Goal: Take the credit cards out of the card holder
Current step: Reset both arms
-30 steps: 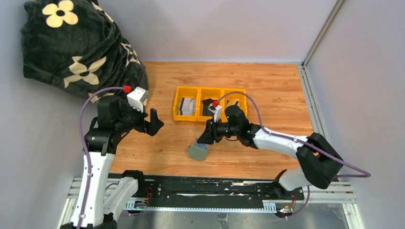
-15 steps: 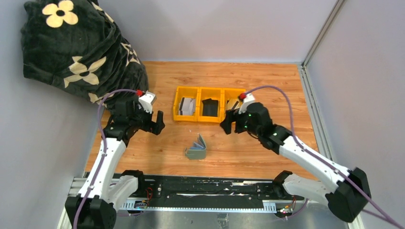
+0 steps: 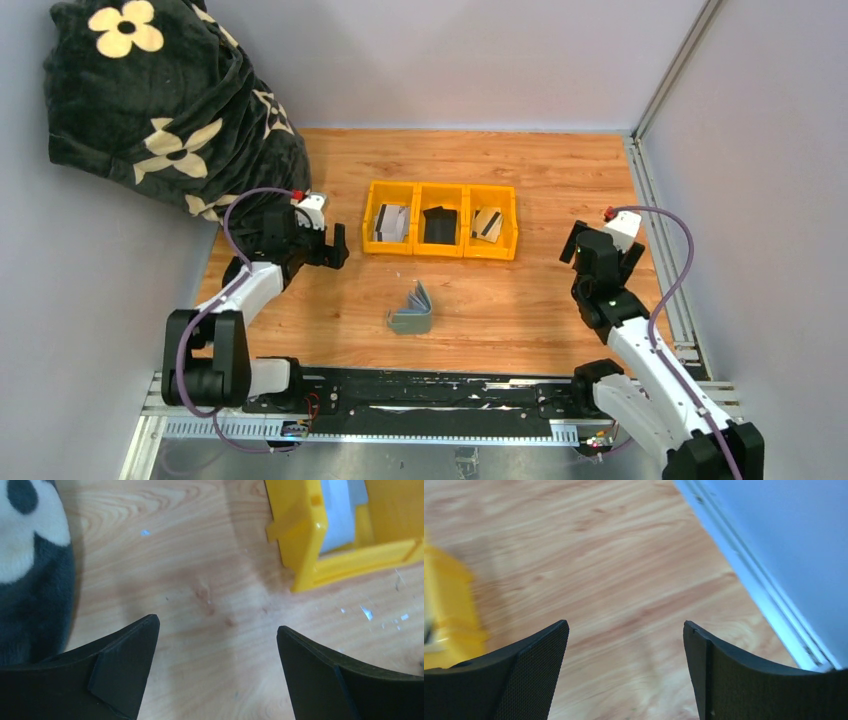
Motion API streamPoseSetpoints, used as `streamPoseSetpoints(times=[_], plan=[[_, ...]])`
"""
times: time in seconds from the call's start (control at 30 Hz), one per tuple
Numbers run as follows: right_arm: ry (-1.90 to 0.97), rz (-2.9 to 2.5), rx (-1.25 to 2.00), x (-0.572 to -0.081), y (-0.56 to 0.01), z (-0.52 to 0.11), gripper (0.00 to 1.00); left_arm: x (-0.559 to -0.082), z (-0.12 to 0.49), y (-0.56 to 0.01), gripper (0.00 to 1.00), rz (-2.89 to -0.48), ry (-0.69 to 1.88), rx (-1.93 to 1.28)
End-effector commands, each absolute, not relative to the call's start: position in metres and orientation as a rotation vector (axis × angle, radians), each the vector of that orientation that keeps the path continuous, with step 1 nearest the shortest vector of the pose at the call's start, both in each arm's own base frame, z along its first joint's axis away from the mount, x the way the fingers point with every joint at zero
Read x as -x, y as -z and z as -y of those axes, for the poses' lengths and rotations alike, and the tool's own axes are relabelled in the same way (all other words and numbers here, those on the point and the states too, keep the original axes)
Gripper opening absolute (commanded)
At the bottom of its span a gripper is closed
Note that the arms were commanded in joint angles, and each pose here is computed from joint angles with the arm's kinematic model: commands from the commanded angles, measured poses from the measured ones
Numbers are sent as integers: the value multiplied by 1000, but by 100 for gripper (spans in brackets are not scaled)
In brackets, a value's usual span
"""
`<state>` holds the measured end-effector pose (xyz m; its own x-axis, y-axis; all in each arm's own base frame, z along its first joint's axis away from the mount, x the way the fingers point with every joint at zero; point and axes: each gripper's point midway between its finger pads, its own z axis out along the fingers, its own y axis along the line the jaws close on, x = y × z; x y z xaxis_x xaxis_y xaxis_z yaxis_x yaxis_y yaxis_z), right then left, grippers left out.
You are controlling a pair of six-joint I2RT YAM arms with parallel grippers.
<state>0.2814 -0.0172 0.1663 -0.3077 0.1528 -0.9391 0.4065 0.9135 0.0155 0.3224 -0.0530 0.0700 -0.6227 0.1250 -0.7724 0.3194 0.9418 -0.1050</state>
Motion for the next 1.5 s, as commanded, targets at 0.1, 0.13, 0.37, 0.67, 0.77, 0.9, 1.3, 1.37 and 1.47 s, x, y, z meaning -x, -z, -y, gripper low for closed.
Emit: streamPoseSetpoints(times=[0.1, 0.13, 0.37, 0.67, 0.77, 0.9, 1.3, 1.37, 1.47], plan=[[592, -1800, -571, -284, -137, 84, 88, -378, 34, -74, 100, -2089, 185, -156], [598, -1788, -598, -285, -133, 88, 88, -381, 29, -72, 100, -2085, 162, -117], [563, -1707, -614, -303, -113, 99, 89, -378, 12, -99, 100, -1871, 49, -68], [522, -1700, -566, -305, -90, 93, 87, -352, -9, -103, 100, -1669, -71, -3], [459, -1710, -455, -313, -92, 80, 85, -340, 6, -113, 100, -1551, -75, -79], [370, -1711, -281, -321, -93, 58, 87, -342, -1, -109, 100, -1598, -112, -39], [358, -1788, -140, -347, -74, 45, 94, -360, -5, -102, 100, -1679, -131, -9], [358, -1785, -141, -346, -75, 46, 94, -360, -4, -102, 100, -1680, -126, -12], [356, -1783, -140, -346, -75, 46, 94, -360, -4, -102, 100, -1680, -127, -11]])
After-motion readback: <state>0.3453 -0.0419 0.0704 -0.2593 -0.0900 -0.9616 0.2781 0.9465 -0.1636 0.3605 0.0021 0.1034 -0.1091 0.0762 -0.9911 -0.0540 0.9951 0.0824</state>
